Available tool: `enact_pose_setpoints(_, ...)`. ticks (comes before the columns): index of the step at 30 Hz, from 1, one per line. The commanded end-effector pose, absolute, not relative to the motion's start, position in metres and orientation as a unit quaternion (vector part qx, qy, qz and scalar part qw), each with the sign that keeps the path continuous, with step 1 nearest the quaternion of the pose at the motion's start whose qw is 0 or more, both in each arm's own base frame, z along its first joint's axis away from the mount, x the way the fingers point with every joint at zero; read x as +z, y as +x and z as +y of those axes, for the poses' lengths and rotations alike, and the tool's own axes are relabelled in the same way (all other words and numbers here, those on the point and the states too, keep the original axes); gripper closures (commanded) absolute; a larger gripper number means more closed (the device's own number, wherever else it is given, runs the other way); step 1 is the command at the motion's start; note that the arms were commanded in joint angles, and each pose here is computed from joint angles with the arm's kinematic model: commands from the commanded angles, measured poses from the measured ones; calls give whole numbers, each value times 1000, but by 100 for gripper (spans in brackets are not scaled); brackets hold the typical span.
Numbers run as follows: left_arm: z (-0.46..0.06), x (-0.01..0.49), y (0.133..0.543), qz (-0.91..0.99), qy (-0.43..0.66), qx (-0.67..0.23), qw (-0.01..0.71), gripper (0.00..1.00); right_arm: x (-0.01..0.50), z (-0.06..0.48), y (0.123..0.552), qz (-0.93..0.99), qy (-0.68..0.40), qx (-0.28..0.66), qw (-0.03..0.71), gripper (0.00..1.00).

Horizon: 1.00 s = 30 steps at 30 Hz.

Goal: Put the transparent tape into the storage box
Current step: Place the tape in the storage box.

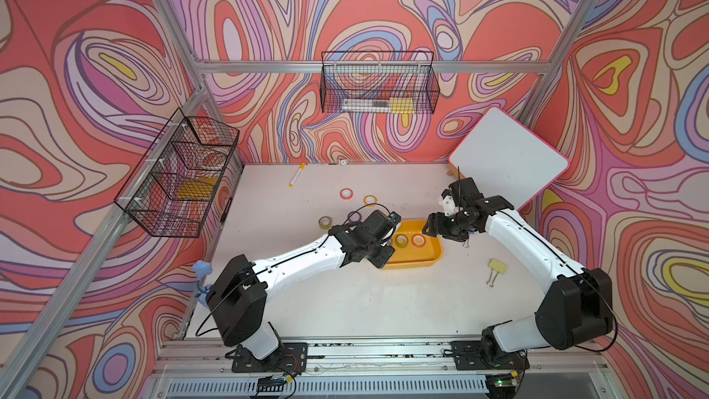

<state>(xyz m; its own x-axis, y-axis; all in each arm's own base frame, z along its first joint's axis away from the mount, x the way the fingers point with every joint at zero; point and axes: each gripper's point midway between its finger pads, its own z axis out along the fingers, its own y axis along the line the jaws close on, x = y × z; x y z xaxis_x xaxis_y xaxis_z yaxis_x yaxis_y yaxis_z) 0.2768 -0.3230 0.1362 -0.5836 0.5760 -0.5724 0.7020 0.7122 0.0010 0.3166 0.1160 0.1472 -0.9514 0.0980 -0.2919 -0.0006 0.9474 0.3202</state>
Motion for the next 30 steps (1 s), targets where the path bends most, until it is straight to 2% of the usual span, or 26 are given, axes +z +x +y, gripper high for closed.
enact_pose_setpoints(1,-333,127,284,878,383,-110,264,42,152,116,317,971,29,168,168,29)
enact_pose_setpoints(14,-345,78,294,890,381,-99,231,42,146,117,324,972,24,167,163,29)
enact_pose_setpoints(25,-347,57,297,893,381,-93,221,42,145,112,323,973,27,165,160,29)
enact_pose_setpoints(30,-345,51,296,894,380,-88,218,37,148,110,322,973,28,162,163,29)
